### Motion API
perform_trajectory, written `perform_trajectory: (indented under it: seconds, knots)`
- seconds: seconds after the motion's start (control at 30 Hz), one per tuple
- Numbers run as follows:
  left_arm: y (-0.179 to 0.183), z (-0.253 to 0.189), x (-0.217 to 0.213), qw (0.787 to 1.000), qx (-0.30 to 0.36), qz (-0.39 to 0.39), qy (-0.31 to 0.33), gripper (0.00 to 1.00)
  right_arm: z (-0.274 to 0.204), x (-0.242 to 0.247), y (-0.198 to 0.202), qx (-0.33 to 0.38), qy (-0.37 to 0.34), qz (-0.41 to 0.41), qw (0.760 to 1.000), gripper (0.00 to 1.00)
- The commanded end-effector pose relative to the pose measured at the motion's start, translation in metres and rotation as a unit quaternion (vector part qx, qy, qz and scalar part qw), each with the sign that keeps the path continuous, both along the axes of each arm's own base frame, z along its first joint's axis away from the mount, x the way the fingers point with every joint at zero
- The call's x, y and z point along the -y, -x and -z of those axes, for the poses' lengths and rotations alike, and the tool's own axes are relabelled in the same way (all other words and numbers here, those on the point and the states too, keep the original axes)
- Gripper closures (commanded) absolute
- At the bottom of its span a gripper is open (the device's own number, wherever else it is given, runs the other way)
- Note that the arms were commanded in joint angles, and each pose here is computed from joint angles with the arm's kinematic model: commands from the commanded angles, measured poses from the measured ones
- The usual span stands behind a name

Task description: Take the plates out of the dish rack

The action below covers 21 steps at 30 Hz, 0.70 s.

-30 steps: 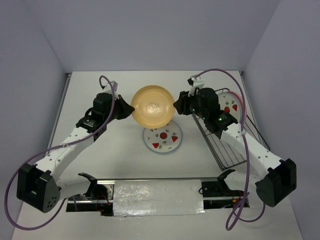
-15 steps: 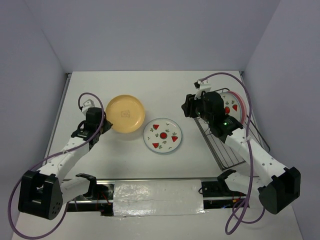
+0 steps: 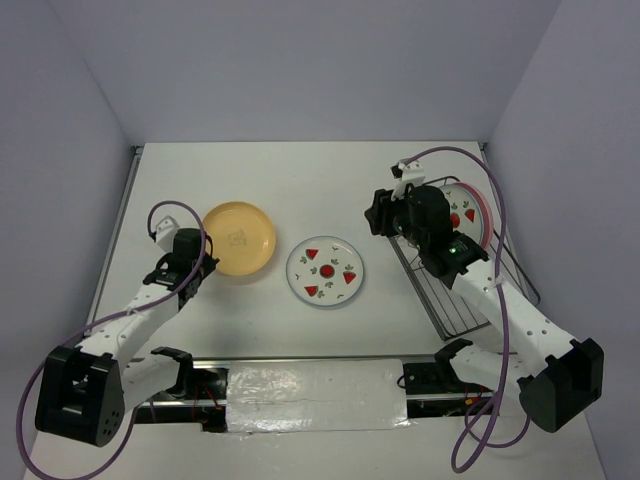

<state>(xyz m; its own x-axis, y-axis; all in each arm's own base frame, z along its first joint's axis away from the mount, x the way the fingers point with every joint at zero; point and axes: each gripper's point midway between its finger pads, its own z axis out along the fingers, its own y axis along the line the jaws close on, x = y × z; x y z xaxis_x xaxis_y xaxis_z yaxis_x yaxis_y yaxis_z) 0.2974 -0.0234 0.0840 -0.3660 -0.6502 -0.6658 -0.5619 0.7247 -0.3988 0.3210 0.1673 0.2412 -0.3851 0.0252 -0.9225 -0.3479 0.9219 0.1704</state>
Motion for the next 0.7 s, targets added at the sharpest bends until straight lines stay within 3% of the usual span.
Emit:
perform_trajectory:
  seconds: [0.0,0.1,0.5,0.6,0.67]
  knots:
    - [-0.007,-0.007,-0.005,0.999,0.031,-0.028,0.013,1.0,-0.007,0.001,0.0,0.011,-0.01,0.005,1.0,0.48]
    - [-0.006,-0.002,-0.006,0.999,0.024,-0.033,0.011,0.91,-0.007,0.0,-0.001,0.011,-0.011,0.004,1.0,0.47]
    - [0.004,0.021,-0.009,0.999,-0.008,-0.049,0.018,0.88,-0.006,0.005,0.0,0.016,-0.004,0.012,1.0,0.47]
    - [0.006,0.024,-0.012,0.998,-0.011,-0.058,0.017,0.81,-0.006,0.005,-0.001,0.015,-0.002,0.013,1.0,0.47]
    - [0.006,0.024,-0.012,0.998,-0.009,-0.058,0.017,0.7,-0.004,0.005,-0.001,0.01,0.0,0.013,1.0,0.47]
